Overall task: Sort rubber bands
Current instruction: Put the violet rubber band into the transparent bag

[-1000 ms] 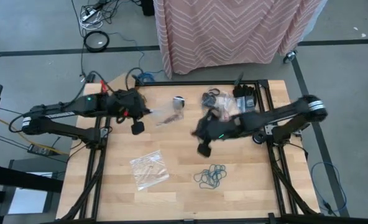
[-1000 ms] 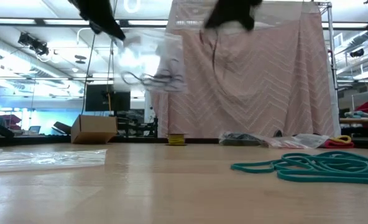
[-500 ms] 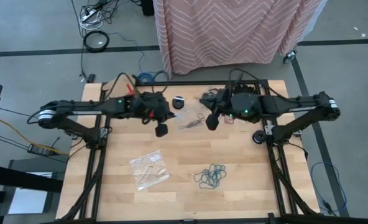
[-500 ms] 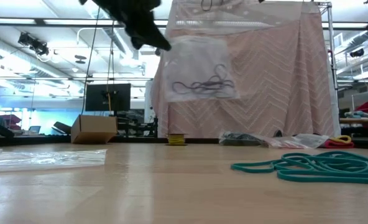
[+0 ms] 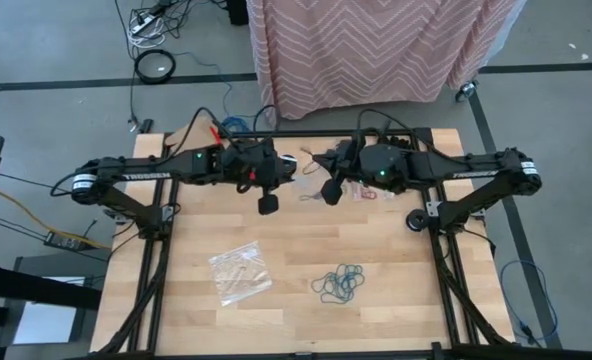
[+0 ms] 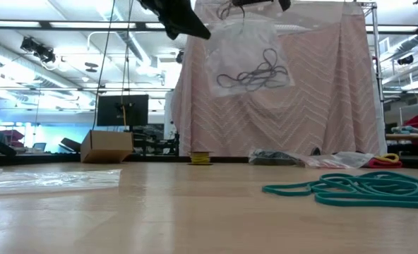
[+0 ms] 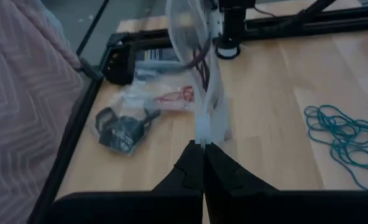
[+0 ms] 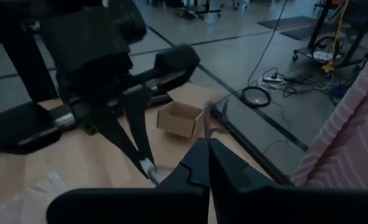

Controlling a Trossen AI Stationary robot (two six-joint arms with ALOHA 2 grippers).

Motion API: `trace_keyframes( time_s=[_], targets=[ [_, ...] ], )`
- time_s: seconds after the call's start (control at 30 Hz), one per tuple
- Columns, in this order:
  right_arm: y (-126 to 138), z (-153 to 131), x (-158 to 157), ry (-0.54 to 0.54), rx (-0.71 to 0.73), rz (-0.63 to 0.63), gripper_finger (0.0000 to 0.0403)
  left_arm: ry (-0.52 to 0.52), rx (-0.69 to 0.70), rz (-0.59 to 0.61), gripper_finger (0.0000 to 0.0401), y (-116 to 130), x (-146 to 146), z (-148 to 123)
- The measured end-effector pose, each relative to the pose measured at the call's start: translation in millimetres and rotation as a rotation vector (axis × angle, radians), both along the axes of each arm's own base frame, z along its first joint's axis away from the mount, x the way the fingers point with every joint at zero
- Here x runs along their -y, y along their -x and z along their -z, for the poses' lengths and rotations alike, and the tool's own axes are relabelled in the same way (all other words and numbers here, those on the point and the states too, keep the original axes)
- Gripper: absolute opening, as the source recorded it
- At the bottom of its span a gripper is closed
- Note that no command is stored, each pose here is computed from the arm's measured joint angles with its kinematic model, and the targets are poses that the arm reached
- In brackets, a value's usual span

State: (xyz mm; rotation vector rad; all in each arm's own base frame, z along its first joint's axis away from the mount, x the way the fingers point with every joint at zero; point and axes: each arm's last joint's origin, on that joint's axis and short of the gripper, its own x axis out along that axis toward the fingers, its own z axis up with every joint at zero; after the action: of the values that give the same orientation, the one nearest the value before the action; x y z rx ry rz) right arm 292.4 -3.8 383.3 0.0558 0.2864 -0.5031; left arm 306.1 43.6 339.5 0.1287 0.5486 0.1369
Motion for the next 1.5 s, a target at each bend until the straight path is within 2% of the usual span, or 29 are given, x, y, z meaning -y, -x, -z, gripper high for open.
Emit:
trace_keyframes(
  time_s=[0.3,0.6,1.2,1.5],
  targets=[
    [-2.2,-0.1,5.1,-0.005,0.014,0.003,0.0000,-0.017,-0.008,0.011,0.0001,0.3,0.0,-0.7],
    [-3.9,-5.4,4.3,0.006,0.066,-0.004,0.0000,-0.027,-0.076,0.005,0.0001,3.8,0.1,4.7],
    [-4.2,-6.4,3.9,0.000,0.077,-0.021,0.0000,-0.101,-0.091,-0.098,0.0001,4.7,-3.5,4.7],
    [-4.1,-6.2,6.0,0.001,0.075,-0.014,0.0000,-0.110,-0.084,-0.097,0.0001,4.3,-3.7,4.0]
  ],
)
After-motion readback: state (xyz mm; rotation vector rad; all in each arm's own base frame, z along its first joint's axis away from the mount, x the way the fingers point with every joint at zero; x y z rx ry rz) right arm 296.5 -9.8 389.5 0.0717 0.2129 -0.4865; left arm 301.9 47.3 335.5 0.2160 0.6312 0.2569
